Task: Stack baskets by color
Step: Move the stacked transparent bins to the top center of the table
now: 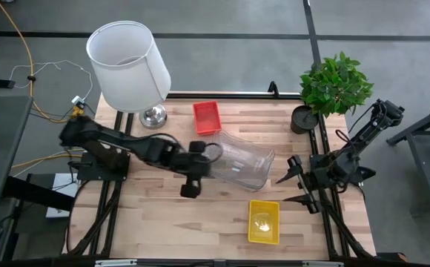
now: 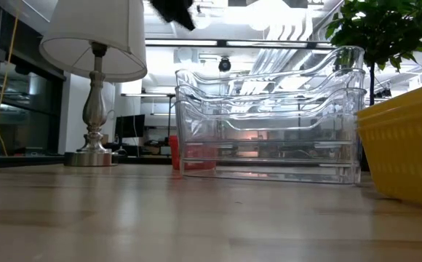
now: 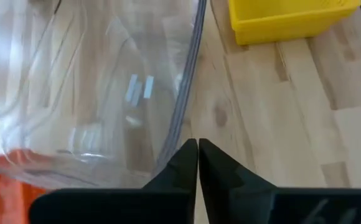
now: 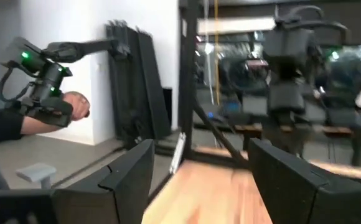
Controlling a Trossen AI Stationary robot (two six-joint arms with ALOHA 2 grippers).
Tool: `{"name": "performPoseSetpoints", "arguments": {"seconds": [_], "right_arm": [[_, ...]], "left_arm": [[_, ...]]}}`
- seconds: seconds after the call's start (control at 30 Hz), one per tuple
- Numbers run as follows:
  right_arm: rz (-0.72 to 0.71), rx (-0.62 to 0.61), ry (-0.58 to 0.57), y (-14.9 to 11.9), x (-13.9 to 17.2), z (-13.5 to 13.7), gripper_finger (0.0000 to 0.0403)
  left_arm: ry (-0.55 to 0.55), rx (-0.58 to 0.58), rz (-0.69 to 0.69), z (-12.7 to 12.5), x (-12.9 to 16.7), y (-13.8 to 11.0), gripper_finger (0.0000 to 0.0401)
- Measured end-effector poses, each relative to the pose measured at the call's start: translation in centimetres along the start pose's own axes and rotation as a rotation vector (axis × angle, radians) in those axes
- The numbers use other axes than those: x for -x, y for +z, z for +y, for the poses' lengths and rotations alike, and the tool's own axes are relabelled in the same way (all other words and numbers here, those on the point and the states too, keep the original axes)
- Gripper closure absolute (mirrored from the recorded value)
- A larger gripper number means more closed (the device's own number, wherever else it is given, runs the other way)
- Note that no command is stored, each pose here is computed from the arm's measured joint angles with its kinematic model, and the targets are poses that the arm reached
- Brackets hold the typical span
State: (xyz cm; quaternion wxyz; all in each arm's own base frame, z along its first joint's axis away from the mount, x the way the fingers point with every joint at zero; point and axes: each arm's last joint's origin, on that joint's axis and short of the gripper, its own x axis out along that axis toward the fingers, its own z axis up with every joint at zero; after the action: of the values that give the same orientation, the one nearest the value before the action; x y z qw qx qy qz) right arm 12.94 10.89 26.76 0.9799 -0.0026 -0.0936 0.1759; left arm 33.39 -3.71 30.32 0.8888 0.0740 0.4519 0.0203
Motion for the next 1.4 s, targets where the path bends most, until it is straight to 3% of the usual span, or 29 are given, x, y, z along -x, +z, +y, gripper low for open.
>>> {"name": "performPoseSetpoints", "arguments": {"seconds": [0.17,0.37,0.53,0.7,0.77,0.9,1.13,1.4], "right_arm": [[0.078,-0.073,-0.091,-0.9,-0.2,-0.4,0.0155],[0.153,-0.163,-0.148,-2.8,-1.9,-1.0,0.0158],[0.295,-0.218,-0.223,-5.1,-5.0,-0.7,0.0221],[0.397,-0.211,-0.218,-6.1,-8.1,0.7,0.0363],[0.412,-0.194,-0.208,-6.1,-9.5,1.5,0.0391],[0.499,-0.176,-0.268,-7.1,-11.9,2.6,0.038],[0.652,-0.142,-0.43,-9.7,-15.8,2.8,0.0396],[0.804,-0.106,-0.651,-11.3,-17.2,1.1,0.0402]], "left_arm": [[0.028,0.064,-0.143,-0.6,-0.1,-5.2,0.04],[0.084,0.177,-0.423,-1.6,0.9,-9.2,0.04],[0.227,0.273,-0.577,-2.6,1.5,-11.5,0.0401],[0.354,0.355,-0.661,-3.8,1.4,-12.9,0.0401],[0.386,0.365,-0.672,-4.1,1.4,-13.0,0.0401],[0.396,0.374,-0.681,-4.3,1.6,-13.1,0.0401],[0.381,0.34,-0.706,-4.7,2.0,-12.9,0.0401],[0.366,0.333,-0.708,-4.7,2.0,-12.9,0.0401]]}}
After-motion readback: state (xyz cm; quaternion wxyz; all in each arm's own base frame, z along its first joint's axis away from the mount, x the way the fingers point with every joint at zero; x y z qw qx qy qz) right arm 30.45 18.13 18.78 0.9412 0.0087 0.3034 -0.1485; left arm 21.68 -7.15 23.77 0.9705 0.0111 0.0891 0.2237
